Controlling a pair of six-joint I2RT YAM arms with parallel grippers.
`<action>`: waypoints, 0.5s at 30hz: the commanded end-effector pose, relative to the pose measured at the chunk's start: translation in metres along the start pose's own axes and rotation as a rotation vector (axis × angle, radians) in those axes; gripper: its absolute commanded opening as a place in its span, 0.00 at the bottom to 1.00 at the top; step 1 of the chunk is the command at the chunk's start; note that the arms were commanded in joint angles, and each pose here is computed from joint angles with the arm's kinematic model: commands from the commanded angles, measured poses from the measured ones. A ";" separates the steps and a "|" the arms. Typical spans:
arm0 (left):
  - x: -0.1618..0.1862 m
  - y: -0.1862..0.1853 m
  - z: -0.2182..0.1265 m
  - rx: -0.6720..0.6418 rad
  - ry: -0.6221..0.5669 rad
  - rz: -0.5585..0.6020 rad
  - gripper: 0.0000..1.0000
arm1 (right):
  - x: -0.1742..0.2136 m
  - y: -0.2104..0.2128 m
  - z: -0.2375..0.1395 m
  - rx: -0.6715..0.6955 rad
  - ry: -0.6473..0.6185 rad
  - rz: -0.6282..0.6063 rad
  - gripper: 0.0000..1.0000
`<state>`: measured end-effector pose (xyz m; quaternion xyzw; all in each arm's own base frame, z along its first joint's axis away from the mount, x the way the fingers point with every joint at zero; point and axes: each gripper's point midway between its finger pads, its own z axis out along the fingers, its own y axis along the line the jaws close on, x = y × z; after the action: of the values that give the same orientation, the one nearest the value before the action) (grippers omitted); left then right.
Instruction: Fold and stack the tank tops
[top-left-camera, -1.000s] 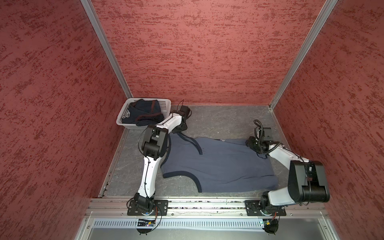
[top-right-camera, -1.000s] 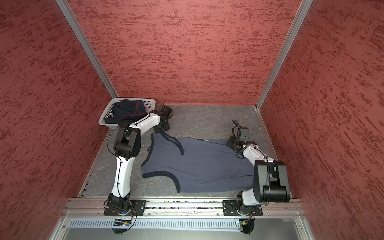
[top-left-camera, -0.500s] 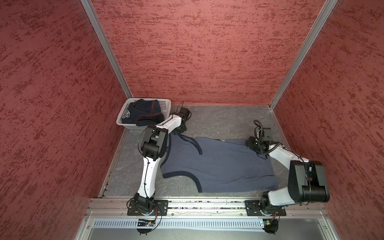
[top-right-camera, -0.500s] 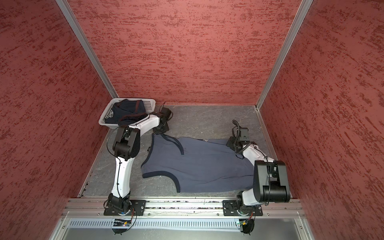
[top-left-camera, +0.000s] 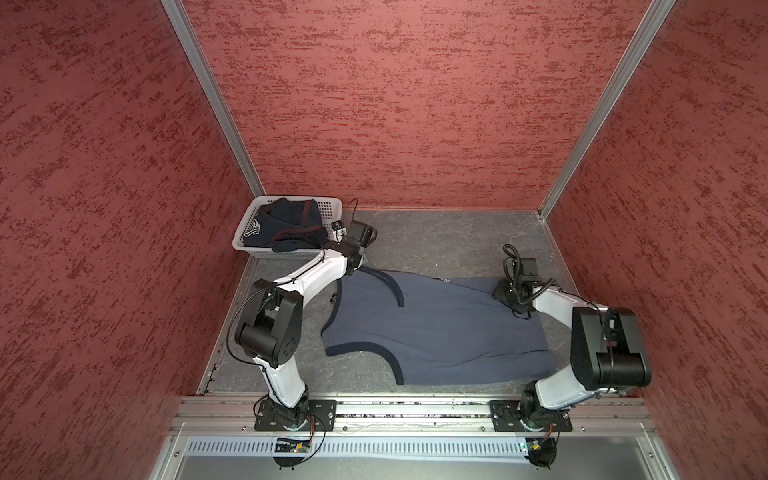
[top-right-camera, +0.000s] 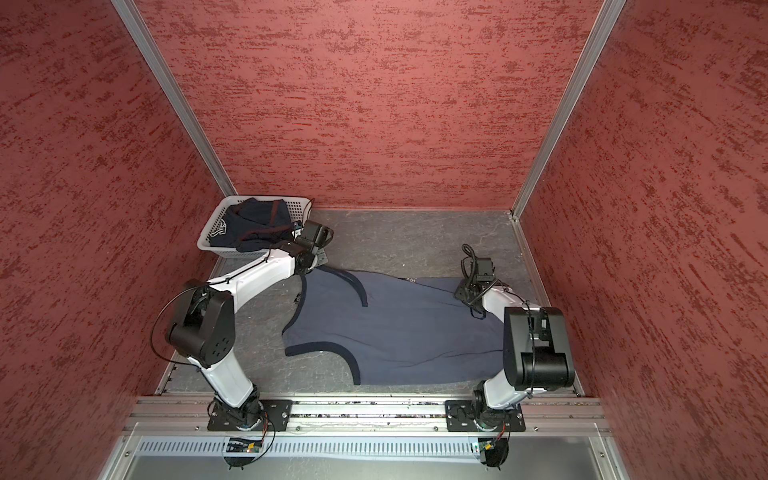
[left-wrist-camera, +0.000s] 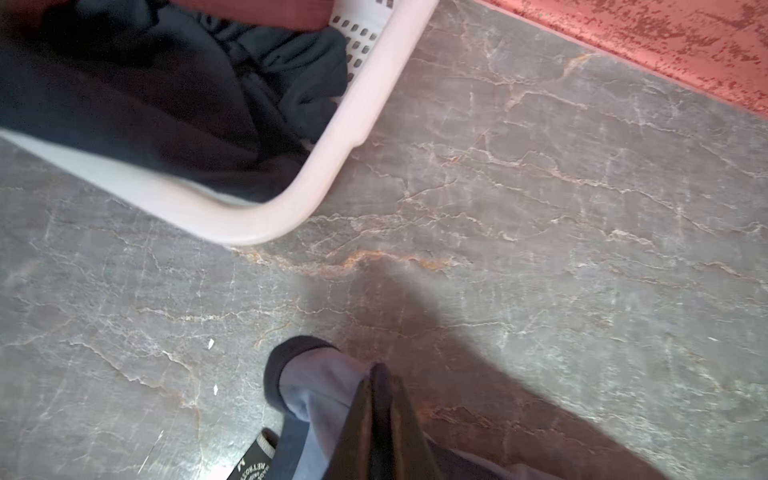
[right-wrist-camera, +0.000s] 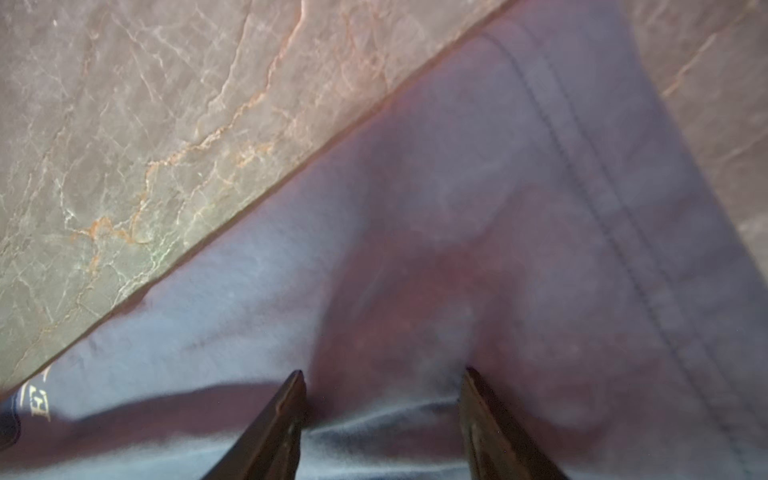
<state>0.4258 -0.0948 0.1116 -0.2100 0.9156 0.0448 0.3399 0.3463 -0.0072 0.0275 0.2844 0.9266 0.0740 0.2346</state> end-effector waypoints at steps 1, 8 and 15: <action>0.007 0.006 0.007 0.001 -0.027 -0.030 0.10 | -0.005 -0.006 -0.002 0.048 -0.021 0.018 0.61; 0.040 0.025 0.024 -0.003 0.014 -0.072 0.12 | -0.011 -0.009 -0.011 0.047 -0.055 0.034 0.61; 0.068 0.039 0.039 -0.024 0.079 -0.135 0.21 | -0.020 0.017 -0.041 -0.093 -0.102 0.015 0.61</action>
<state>0.3804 -0.0746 0.0333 -0.2492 0.9218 0.0475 0.2932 0.3488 -0.0104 0.0550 0.2896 0.9145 0.0789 0.2714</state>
